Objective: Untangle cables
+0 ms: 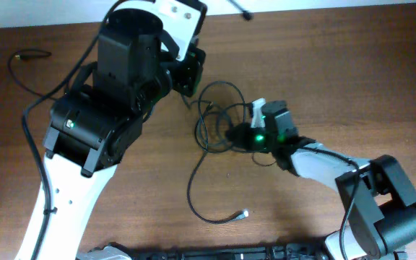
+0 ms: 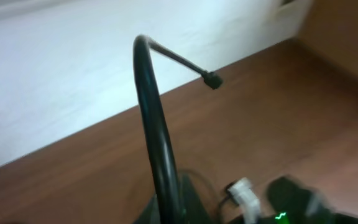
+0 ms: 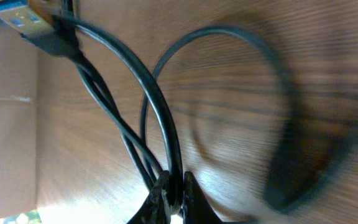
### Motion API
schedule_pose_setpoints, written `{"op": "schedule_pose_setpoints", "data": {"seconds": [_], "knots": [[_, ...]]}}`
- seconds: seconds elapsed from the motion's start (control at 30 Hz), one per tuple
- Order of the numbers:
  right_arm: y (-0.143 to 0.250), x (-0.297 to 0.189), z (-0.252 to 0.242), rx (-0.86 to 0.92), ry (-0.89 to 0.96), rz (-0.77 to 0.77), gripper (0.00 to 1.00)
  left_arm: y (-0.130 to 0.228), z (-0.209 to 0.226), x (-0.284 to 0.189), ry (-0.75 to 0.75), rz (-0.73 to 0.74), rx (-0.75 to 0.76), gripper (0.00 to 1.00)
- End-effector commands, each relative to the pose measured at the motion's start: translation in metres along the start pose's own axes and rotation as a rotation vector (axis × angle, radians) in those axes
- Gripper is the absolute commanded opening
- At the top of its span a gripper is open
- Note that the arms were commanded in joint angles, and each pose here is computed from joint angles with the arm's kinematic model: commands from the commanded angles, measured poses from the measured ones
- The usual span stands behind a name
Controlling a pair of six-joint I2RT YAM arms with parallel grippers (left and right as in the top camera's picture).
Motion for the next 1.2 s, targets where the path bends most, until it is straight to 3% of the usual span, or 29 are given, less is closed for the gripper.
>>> {"op": "schedule_pose_setpoints", "data": {"seconds": [0.0,0.07,0.17,0.2,0.27,0.33,0.43,0.47,0.53,0.57,0.6,0.67,0.7,0.83,0.9,1.03,1.17], "knots": [[-0.034,-0.054,-0.013,-0.012,0.011,-0.080,0.04,0.007,0.021,-0.009,-0.257,0.065,-0.008,0.00],[-0.067,-0.132,-0.009,-0.069,-0.121,-0.253,0.04,0.009,0.024,-0.010,-0.296,0.081,-0.006,0.00],[-0.074,-0.195,0.007,-0.241,-0.225,-0.406,0.04,0.014,0.027,-0.011,-0.323,0.110,-0.004,0.00],[-0.076,-0.203,0.002,-0.248,-0.175,-0.453,0.04,0.018,0.039,-0.015,-0.428,0.128,-0.074,0.00],[-0.077,-0.212,-0.045,-0.018,0.182,-0.572,0.04,0.038,0.079,-0.029,-0.717,0.155,-0.346,0.00],[-0.065,-0.223,-0.084,0.160,0.561,-0.632,0.04,0.058,0.107,-0.041,-0.843,0.158,-0.592,0.00],[-0.061,-0.234,-0.098,0.269,0.750,-0.716,0.04,0.074,0.133,-0.054,-0.930,0.177,-0.713,0.00],[-0.062,-0.232,-0.094,0.261,0.702,-0.699,0.04,0.080,0.143,-0.057,-0.929,0.183,-0.750,0.00],[-0.059,-0.214,-0.075,0.203,0.432,-0.547,0.06,0.080,0.138,-0.048,-0.748,0.191,-0.809,0.00],[-0.050,-0.196,-0.050,0.062,0.196,-0.377,0.16,0.077,0.135,-0.040,-0.662,0.190,-0.826,0.00],[-0.037,-0.176,-0.027,-0.100,0.077,-0.242,0.37,0.076,0.133,-0.029,-0.592,0.193,-0.849,0.00],[-0.014,-0.144,0.004,-0.358,0.020,-0.101,0.62,0.080,0.132,-0.010,-0.532,0.209,-0.980,0.00],[0.009,-0.106,0.032,-0.533,0.029,-0.025,0.73,0.087,0.135,0.005,-0.538,0.238,-1.035,0.00],[0.071,-0.014,0.068,-0.883,-0.053,0.120,0.82,0.091,0.141,0.011,-0.601,0.226,-1.103,0.00],[0.096,0.023,0.063,-0.940,0.007,0.181,0.83,0.091,0.141,0.011,-0.601,0.226,-1.103,0.00],[0.128,0.069,0.093,-1.224,0.105,0.277,0.82,0.091,0.141,0.010,-0.604,0.226,-1.102,0.00],[0.149,0.093,0.076,-1.337,0.214,0.287,0.78,0.091,0.142,0.010,-0.612,0.228,-1.100,0.00]]}}
Point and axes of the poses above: each gripper's point midway between its finger pads, its own x axis out along the fingers, its own z axis along the line the jaws close on, y = z × x, the point moved 9 cm from there along -x, back along the fingers, and after that the axes turned 8 degrees about x, right-handed, at the moved point
